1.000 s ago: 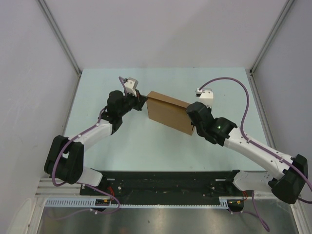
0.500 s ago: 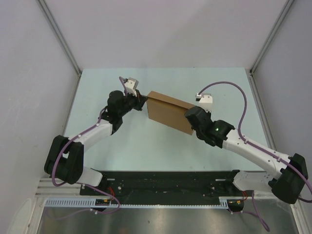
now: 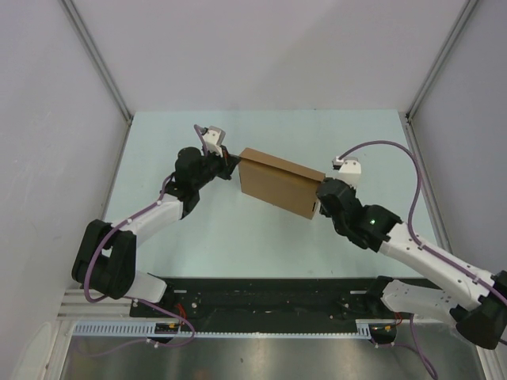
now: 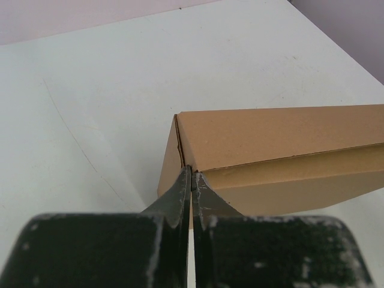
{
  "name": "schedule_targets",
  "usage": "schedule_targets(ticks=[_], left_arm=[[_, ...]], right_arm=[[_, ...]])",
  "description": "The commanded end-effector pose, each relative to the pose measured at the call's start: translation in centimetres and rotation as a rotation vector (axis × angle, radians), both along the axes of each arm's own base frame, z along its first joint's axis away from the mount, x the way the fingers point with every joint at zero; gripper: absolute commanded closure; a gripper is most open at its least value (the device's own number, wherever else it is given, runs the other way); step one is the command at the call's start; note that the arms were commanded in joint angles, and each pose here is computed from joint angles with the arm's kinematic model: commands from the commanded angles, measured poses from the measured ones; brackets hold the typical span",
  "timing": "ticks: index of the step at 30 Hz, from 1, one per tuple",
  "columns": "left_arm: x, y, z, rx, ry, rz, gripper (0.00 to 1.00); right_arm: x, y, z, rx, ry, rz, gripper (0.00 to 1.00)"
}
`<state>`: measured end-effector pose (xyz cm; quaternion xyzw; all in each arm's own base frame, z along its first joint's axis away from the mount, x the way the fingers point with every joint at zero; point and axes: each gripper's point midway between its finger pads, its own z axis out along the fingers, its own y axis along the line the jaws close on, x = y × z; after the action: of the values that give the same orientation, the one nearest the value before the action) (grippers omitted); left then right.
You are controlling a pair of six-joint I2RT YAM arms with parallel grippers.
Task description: Fold the paper box
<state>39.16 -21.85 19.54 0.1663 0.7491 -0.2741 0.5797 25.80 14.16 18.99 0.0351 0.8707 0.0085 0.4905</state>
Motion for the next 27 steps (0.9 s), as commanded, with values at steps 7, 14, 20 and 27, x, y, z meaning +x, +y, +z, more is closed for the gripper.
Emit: schedule_targets(ticks=[7,14,20,27], left_arm=[[-1.7,0.6,-5.1,0.099,0.161,-0.006,1.0],[-1.7,0.5,-4.8,0.095,0.158,-0.008,1.0],[-1.8,0.5,-4.7,0.096,0.154,-0.009,1.0],[-1.8,0.4,-4.6,0.094,0.154,-0.009,1.0]], right_arm=[[1.2,-0.1,9.7,0.258,-0.14,0.012,0.3],[3.5,0.6,5.9,0.496,0.011,0.047,0.29],[3.8,1.6,5.4,0.691,0.027,0.094,0.29],[4.2,1.3,4.6,0.807,0.039,0.089,0.28]])
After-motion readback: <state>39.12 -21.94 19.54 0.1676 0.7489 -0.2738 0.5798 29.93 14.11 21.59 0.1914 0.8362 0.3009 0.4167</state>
